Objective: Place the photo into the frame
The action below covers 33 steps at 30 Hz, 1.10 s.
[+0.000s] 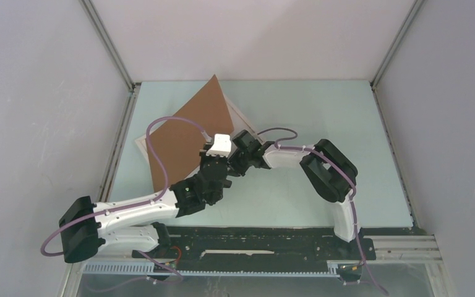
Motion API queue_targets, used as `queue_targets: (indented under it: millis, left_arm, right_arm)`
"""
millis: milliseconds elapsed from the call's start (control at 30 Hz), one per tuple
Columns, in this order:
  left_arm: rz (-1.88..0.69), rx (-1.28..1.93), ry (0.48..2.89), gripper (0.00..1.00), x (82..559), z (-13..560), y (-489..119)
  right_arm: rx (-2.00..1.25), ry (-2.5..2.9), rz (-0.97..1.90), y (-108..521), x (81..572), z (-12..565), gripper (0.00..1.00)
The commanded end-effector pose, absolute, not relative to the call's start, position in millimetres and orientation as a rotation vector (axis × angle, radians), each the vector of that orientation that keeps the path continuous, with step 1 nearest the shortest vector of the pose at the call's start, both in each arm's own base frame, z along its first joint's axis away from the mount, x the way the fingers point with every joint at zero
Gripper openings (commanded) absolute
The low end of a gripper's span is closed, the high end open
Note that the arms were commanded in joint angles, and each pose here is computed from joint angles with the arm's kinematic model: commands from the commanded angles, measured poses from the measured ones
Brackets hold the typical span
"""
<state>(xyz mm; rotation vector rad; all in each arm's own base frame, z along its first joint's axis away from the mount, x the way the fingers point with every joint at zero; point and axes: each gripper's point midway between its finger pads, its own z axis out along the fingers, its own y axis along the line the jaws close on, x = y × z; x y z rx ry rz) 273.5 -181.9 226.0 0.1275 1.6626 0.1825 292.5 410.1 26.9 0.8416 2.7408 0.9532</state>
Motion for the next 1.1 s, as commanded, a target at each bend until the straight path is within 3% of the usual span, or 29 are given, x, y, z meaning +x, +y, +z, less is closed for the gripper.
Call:
queue_targets:
  millis: [0, 33, 67, 167, 400, 567, 800, 1067]
  left_arm:
    - [0.038, -0.002, 1.628, 0.00, 273.8, 236.5, -187.2]
    - [0.038, -0.002, 1.627, 0.00, 273.8, 236.6, -187.0]
    - [0.039, 0.002, 1.629, 0.00, 273.4, 236.1, -187.4]
    - [0.035, 0.004, 1.628, 0.00, 272.3, 237.7, -186.9]
    - [0.033, -0.005, 1.626, 0.00, 270.5, 238.2, -184.2]
    - [0.032, -0.006, 1.631, 0.00, 270.2, 236.0, -184.7]
    - [0.062, 0.008, 1.640, 0.00, 272.5, 235.5, -187.1]
    - [0.070, 0.012, 1.643, 0.00, 273.7, 235.0, -188.9]
  right_arm:
    - [0.794, 2.690, 0.887, 391.9, 297.8, 35.7, 0.24]
    - [0.762, 2.687, 0.893, 390.3, 298.7, 40.8, 0.49]
    - [0.701, 2.686, 0.910, 388.3, 298.6, 46.8, 0.65]
    - [0.539, 2.649, 0.931, 365.8, 297.0, 68.7, 0.76]
    - [0.015, 2.588, 0.870, 276.7, 314.8, 96.6, 0.77]
    - [-0.157, 2.439, 0.783, 234.6, 385.8, 117.3, 0.85]
    - [-0.398, 2.411, 0.690, 257.1, 464.9, 112.4, 0.84]
    - [-0.473, 2.464, 0.760, 289.3, 476.6, 82.1, 0.74]
